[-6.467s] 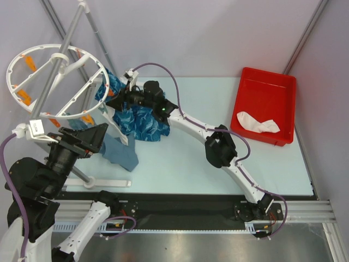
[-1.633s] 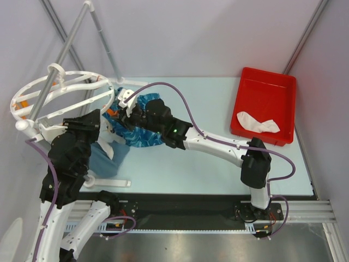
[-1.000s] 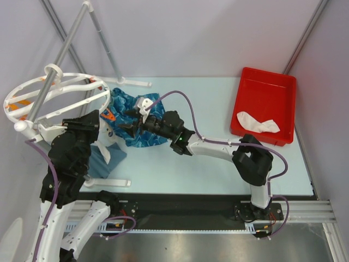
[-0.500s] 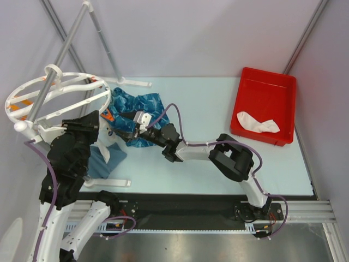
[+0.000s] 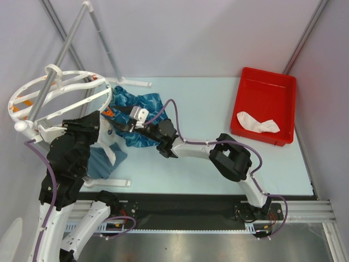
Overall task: Clip the socks to the hanger
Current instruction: Open the clamp at the hanger.
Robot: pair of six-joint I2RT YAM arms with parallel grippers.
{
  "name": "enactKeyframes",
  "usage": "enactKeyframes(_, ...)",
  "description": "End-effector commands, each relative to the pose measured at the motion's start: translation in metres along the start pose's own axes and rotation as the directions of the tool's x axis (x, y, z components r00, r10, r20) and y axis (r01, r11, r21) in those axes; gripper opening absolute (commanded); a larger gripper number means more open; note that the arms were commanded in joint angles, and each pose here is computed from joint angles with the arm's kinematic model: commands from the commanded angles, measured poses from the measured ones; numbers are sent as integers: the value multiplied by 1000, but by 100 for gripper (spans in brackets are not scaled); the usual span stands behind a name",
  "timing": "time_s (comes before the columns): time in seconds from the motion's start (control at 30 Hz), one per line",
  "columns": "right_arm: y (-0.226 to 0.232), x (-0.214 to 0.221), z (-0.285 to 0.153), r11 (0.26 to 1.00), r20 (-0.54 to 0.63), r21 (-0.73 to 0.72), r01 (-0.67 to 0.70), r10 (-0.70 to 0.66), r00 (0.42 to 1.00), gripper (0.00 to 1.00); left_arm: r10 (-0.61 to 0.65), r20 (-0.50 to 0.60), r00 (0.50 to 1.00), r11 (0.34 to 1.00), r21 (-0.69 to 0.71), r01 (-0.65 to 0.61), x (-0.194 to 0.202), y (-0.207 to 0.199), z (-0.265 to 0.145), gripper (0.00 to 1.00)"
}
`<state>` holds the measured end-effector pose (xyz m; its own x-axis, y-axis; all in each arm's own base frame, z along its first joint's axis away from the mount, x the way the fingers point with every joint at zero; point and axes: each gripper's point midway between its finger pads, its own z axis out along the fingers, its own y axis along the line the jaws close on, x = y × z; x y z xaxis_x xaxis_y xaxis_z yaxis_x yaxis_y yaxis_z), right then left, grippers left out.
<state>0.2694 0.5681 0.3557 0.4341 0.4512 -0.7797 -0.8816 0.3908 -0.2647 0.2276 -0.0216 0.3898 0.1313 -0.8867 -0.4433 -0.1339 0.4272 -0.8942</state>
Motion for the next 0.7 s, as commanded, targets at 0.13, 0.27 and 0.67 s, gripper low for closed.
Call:
enactKeyframes(0.13, -6, -4, 9, 999, 25, 25, 35, -36, 999, 53, -15, 9, 1000, 999, 51, 15, -6, -14, -3, 36)
enactKeyframes(0.27, -4, 0, 12, 999, 15, 26, 27, -28, 1000, 53, -16, 8, 1000, 999, 52, 16, -6, -14, -3, 36)
enactKeyframes(0.67, -7, 7, 14, 999, -3, 53, 10, -10, 1000, 43, -17, 14, 1000, 998, 54, 17, -8, -13, -6, 37)
